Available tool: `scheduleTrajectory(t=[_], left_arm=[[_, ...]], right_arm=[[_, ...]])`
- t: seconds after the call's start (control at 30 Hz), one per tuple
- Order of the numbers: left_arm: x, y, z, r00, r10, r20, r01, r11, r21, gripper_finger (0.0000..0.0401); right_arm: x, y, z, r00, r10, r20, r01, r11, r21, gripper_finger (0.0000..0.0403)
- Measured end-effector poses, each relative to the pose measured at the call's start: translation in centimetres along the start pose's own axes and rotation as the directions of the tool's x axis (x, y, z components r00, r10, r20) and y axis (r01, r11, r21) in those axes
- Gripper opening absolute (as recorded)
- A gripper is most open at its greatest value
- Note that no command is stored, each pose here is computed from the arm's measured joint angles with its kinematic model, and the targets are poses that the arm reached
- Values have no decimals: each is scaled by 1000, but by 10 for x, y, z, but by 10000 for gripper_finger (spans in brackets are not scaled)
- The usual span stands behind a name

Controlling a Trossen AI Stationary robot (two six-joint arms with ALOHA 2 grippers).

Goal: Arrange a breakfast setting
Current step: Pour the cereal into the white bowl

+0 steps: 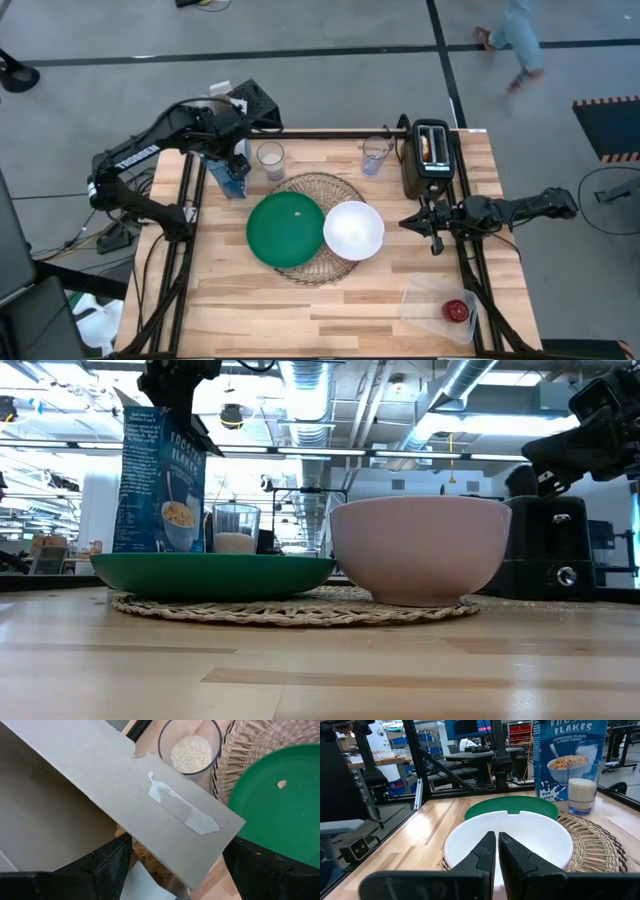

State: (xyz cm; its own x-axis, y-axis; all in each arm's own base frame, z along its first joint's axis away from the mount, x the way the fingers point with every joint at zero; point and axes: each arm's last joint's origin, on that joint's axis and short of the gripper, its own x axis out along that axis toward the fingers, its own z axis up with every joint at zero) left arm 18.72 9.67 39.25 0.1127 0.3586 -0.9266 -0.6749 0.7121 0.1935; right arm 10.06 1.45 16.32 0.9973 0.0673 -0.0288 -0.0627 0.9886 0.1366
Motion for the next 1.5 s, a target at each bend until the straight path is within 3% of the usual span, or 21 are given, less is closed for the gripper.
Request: scheduleTrajectory(t=[0.23, 0.63, 0.8, 1.13, 1.43, 1.5], left_arm=[[-5, 2, -5, 991, -135, -13, 134, 991, -24, 290], [38, -7, -17, 981, -69, -183, 81, 995, 62, 290], [47, -8, -22, 975, -38, -217, 55, 995, 77, 270], [51, -6, -22, 977, 57, -203, -37, 994, 101, 179], [50, -10, -22, 978, 72, -194, -35, 981, 189, 21], [50, -11, -23, 977, 101, -186, -61, 976, 208, 11]], right_arm=[[0, 0, 0, 1000, 0, 1, 0, 1000, 0, 51], [0, 0, 0, 1000, 0, 0, 0, 1000, 0, 51], [0, 0, 0, 1000, 0, 1, 0, 1000, 0, 51], [0, 0, 0, 1000, 0, 0, 0, 1000, 0, 51], [0, 0, 0, 1000, 0, 0, 0, 1000, 0, 51], [0, 0, 0, 1000, 0, 0, 0, 1000, 0, 51]])
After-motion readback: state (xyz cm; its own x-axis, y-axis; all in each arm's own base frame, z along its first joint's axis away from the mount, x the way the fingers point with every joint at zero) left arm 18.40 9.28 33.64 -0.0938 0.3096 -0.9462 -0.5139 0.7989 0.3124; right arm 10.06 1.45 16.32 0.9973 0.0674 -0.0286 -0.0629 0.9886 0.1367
